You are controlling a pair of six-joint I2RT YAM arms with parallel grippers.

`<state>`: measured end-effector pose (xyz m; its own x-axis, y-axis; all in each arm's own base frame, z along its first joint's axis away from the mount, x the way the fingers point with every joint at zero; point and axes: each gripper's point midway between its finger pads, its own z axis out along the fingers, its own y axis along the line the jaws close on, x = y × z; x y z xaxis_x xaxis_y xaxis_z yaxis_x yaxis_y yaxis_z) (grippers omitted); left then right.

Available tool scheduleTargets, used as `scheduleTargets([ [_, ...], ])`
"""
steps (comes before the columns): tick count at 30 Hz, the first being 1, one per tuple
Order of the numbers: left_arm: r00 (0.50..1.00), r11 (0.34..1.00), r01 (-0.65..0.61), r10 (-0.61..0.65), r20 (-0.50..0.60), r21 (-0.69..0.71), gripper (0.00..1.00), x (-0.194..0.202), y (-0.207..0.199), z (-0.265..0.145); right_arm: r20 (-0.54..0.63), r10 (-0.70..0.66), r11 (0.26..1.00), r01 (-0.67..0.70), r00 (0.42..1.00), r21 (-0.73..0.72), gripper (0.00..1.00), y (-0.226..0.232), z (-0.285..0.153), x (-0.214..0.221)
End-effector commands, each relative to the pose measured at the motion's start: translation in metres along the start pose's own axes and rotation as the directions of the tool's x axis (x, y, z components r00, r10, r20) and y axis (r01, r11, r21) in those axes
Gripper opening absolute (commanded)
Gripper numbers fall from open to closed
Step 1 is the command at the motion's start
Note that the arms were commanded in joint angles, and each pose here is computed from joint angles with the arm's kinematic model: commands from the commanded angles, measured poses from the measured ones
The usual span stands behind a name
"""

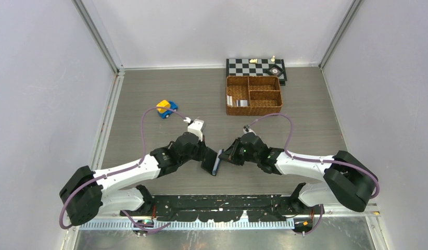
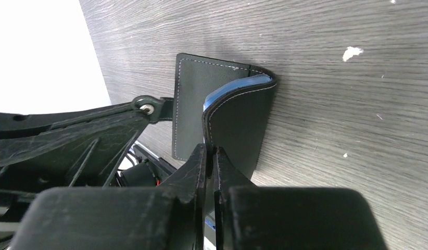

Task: Put the credit cards into the card holder
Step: Open the card holder at the center of the board.

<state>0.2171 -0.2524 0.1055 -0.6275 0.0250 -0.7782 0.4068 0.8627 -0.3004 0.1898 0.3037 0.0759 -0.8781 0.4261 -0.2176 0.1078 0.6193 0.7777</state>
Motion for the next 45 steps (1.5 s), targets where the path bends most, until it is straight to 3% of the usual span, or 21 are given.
scheduleTargets([
  [1, 0.999, 0.999, 0.037, -0.037, -0.036, 0.017, 0.0, 0.011, 0.001, 0.006, -0.004, -0.009, 1.0, 0.008, 1.0, -0.025, 0.1, 0.005, 0.003, 0.002],
  [29, 0.997, 0.998, 0.05, -0.048, -0.06, 0.026, 0.0, 0.018, 0.002, 0.009, -0.027, -0.029, 0.997, 0.027, 0.999, -0.066, 0.18, 0.012, 0.01, 0.008],
  [34, 0.997, 0.999, 0.05, -0.048, -0.058, 0.022, 0.0, 0.017, 0.003, 0.008, -0.032, -0.026, 0.998, 0.024, 0.999, -0.05, 0.09, 0.008, 0.012, 0.009],
  [41, 0.998, 0.997, 0.042, -0.045, -0.053, -0.06, 0.0, 0.016, 0.022, 0.003, -0.013, -0.039, 0.993, 0.04, 0.999, 0.114, 0.06, -0.03, 0.003, 0.008],
  [45, 0.997, 0.997, 0.052, -0.056, -0.055, -0.063, 0.14, 0.013, 0.025, -0.002, -0.003, -0.062, 0.986, 0.062, 0.998, 0.154, 0.07, -0.039, -0.008, 0.006],
])
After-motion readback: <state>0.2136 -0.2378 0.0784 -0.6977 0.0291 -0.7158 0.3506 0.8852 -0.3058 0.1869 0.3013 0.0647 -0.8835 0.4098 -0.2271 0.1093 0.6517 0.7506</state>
